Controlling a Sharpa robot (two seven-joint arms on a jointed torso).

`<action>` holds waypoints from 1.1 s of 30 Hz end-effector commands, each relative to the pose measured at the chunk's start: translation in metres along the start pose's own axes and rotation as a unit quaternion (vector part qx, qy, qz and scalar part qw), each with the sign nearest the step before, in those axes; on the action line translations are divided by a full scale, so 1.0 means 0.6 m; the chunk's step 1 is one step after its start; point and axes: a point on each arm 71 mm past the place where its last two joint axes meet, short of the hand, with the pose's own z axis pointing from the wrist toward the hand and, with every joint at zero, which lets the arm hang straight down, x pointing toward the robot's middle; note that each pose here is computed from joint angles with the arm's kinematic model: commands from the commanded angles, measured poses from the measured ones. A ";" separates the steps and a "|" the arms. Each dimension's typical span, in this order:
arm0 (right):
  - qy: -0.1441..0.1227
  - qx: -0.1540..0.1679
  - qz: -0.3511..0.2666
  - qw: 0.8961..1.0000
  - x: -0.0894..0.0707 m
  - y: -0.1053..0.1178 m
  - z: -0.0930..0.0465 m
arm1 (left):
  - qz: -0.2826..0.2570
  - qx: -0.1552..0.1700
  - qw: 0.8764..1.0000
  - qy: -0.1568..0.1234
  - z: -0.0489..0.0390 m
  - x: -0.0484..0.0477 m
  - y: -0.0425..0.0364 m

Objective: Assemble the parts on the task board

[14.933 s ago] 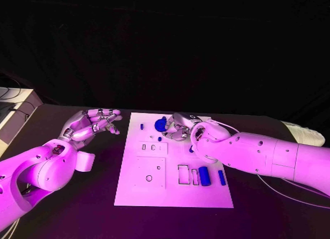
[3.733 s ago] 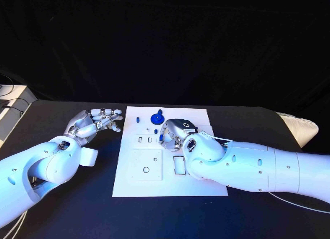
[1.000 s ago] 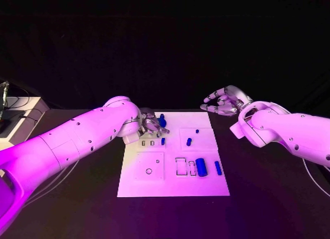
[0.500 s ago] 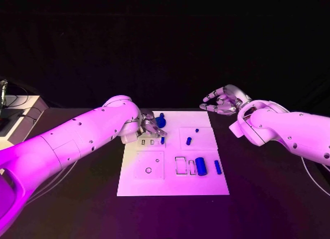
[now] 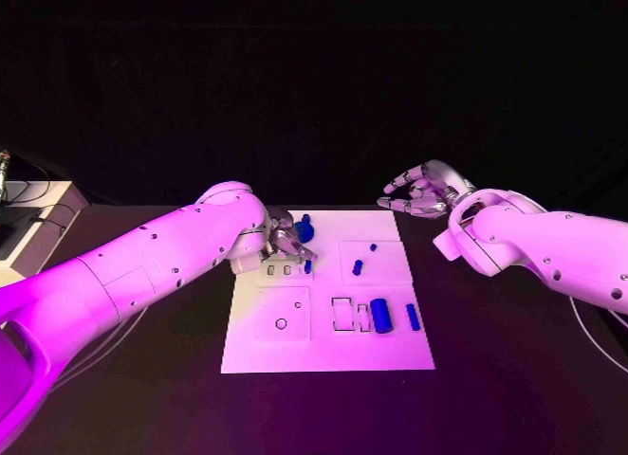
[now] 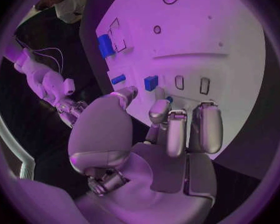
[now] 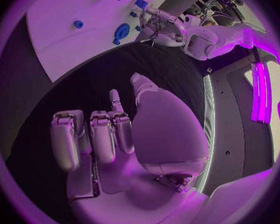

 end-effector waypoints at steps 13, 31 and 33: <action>0.008 -0.005 -0.006 1.000 0.005 0.003 0.003 | 0.000 0.002 1.000 0.019 0.008 0.010 -0.006; 0.010 -0.005 -0.006 1.000 0.009 0.003 0.006 | -0.002 -0.002 1.000 0.016 0.013 0.013 -0.002; 0.010 -0.005 -0.006 1.000 0.010 0.003 0.006 | -0.003 -0.001 1.000 0.019 0.014 0.014 -0.001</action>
